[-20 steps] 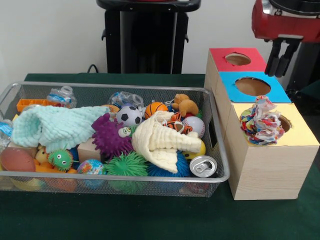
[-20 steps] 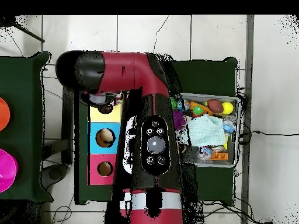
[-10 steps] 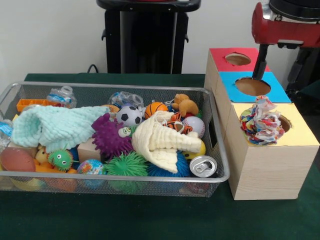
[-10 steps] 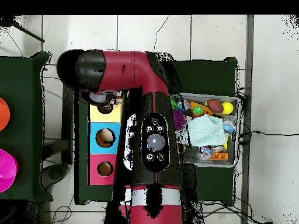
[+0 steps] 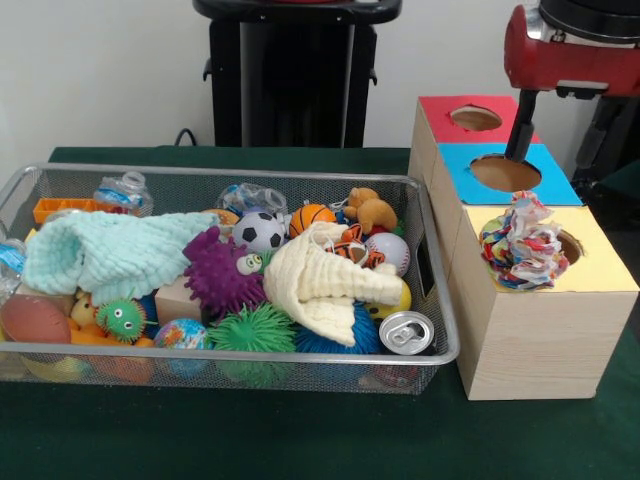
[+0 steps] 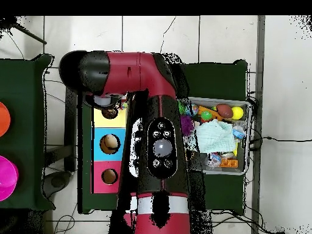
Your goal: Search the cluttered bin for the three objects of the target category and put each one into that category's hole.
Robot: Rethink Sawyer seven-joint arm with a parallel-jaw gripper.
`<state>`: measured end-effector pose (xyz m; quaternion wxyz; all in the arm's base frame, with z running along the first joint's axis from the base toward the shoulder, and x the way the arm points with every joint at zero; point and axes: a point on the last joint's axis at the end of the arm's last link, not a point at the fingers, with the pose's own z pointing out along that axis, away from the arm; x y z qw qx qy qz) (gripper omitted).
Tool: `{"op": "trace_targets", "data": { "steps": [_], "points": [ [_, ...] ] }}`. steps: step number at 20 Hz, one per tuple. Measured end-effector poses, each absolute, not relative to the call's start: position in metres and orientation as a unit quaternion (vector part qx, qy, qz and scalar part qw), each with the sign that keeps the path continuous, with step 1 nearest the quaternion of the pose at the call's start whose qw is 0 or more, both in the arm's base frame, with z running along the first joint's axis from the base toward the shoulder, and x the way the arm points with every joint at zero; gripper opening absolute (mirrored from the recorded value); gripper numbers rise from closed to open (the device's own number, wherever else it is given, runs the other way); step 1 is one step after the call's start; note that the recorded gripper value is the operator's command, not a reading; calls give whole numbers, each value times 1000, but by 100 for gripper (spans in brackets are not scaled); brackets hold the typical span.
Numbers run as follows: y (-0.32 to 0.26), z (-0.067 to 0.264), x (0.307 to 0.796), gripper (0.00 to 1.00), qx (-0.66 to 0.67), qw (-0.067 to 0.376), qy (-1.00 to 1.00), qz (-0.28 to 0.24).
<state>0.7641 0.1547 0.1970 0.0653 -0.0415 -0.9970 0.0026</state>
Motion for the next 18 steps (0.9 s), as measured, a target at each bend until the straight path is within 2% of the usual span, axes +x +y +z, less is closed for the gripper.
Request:
{"op": "trace_targets", "data": {
  "steps": [18],
  "points": [
    [154,190,763,100,-40,70,-997,5]
  ]
}}
